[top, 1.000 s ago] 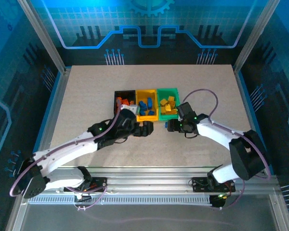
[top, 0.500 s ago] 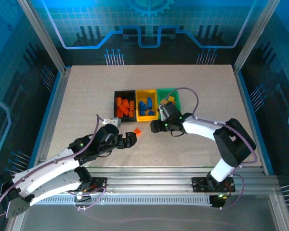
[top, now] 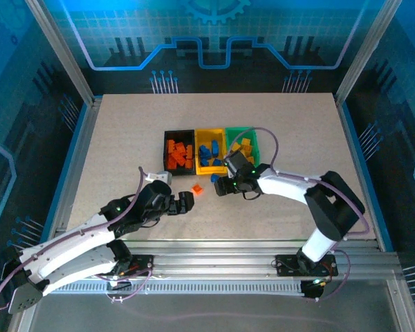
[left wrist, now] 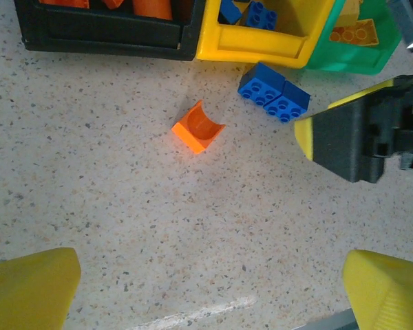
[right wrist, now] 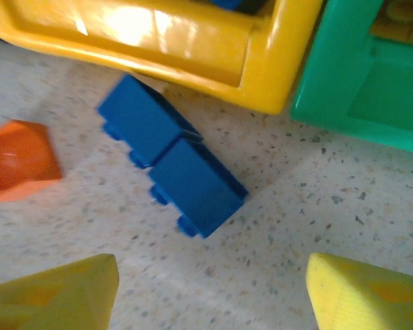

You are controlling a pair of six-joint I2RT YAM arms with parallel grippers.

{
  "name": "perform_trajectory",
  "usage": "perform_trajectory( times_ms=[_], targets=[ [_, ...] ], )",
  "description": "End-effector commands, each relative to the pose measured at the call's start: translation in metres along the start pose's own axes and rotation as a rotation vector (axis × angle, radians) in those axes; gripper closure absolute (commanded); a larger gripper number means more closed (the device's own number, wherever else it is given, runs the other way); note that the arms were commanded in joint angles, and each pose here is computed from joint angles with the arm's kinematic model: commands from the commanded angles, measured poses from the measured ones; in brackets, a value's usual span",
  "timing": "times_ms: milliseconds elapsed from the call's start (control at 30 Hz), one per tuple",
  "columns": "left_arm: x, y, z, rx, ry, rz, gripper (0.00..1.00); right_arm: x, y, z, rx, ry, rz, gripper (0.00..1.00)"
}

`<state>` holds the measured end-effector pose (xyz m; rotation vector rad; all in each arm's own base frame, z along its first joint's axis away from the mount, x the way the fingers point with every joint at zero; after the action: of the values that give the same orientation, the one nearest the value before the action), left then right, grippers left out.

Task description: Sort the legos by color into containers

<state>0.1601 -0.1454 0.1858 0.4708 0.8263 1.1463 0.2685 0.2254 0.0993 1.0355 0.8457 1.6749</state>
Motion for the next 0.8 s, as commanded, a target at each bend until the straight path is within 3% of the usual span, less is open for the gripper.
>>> perform_trajectory(
  times_ms=[0, 367, 767],
  targets=[
    [0.009, -0.001, -0.008, 0.019, 0.003, 0.046, 0.01, 0.009, -0.008, 0.016, -0.068, 0.054, -0.005, 0.27],
    [0.015, -0.004, -0.014, 0.029, 0.007, 0.060, 0.01, 0.017, -0.031, 0.026, -0.049, 0.160, -0.013, 0.35],
    [0.015, -0.006, -0.014, 0.028, 0.013, 0.059, 0.01, 0.021, -0.015, 0.008, -0.045, 0.173, 0.007, 0.77]
  ],
)
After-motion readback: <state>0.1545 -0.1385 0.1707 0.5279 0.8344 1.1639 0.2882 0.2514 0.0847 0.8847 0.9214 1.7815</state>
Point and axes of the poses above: each hand's point on the last joint's axis, 136 mm out from that joint toward the fingers, its own y axis back along the fingers, its own x axis along the line the jaws close on, z = x × y, the point moved 7 cm from there along y, back along the fingers, and after that the axes turned 9 degrees about -y, right-handed, at the moved point
